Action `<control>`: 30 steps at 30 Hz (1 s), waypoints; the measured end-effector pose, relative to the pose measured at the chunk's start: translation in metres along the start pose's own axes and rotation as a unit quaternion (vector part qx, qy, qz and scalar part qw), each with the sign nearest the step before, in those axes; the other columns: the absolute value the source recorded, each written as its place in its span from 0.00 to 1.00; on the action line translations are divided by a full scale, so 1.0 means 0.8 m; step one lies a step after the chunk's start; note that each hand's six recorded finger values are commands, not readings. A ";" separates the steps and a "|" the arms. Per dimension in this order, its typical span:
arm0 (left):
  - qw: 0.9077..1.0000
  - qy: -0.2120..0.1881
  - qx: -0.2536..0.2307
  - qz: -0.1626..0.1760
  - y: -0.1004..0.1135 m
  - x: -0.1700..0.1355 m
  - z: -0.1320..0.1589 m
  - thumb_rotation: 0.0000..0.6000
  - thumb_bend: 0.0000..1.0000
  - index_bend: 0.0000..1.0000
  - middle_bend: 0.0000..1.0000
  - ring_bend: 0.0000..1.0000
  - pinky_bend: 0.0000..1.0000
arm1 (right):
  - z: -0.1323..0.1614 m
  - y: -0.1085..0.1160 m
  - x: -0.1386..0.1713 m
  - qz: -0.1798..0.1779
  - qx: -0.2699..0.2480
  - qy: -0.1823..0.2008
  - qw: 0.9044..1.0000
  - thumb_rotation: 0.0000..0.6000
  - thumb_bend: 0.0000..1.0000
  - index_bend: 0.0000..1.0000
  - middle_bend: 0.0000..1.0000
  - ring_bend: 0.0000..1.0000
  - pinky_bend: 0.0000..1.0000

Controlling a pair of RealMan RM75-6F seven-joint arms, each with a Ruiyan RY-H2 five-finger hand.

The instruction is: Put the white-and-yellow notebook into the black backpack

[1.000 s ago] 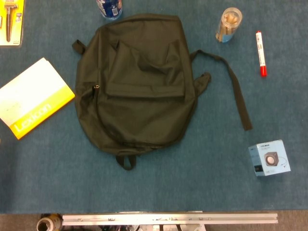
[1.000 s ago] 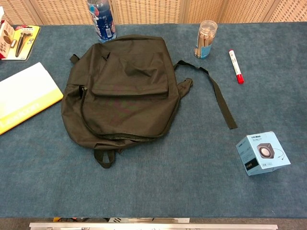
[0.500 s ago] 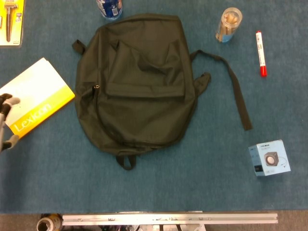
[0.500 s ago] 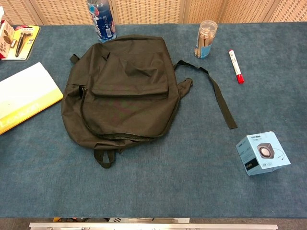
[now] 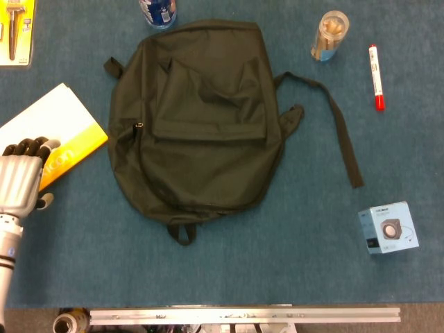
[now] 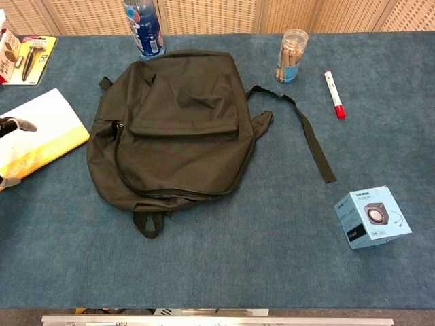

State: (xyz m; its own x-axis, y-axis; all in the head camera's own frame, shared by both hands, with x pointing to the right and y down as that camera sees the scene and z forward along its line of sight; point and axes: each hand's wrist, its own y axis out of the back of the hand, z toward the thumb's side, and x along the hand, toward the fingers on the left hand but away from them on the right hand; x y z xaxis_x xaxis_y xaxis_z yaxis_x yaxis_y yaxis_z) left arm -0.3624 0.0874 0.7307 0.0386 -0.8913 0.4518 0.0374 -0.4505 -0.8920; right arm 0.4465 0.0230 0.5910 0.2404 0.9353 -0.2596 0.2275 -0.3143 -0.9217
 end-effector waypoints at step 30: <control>0.998 0.029 -0.018 -0.048 -0.034 0.045 0.011 1.00 0.02 0.17 0.21 0.21 0.28 | -0.015 -0.001 0.014 -0.003 -0.005 -0.016 1.000 1.00 0.27 0.34 0.37 0.26 0.47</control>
State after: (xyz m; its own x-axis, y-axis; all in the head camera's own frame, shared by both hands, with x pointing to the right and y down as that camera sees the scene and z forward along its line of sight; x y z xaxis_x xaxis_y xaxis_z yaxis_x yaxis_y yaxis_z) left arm -0.3534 0.0680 0.7712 -0.0214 -0.8450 0.5343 0.0024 -0.5344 -0.8452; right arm 0.4600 0.0316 0.5923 0.2086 0.9421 -0.2627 0.2390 -0.3095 -0.9204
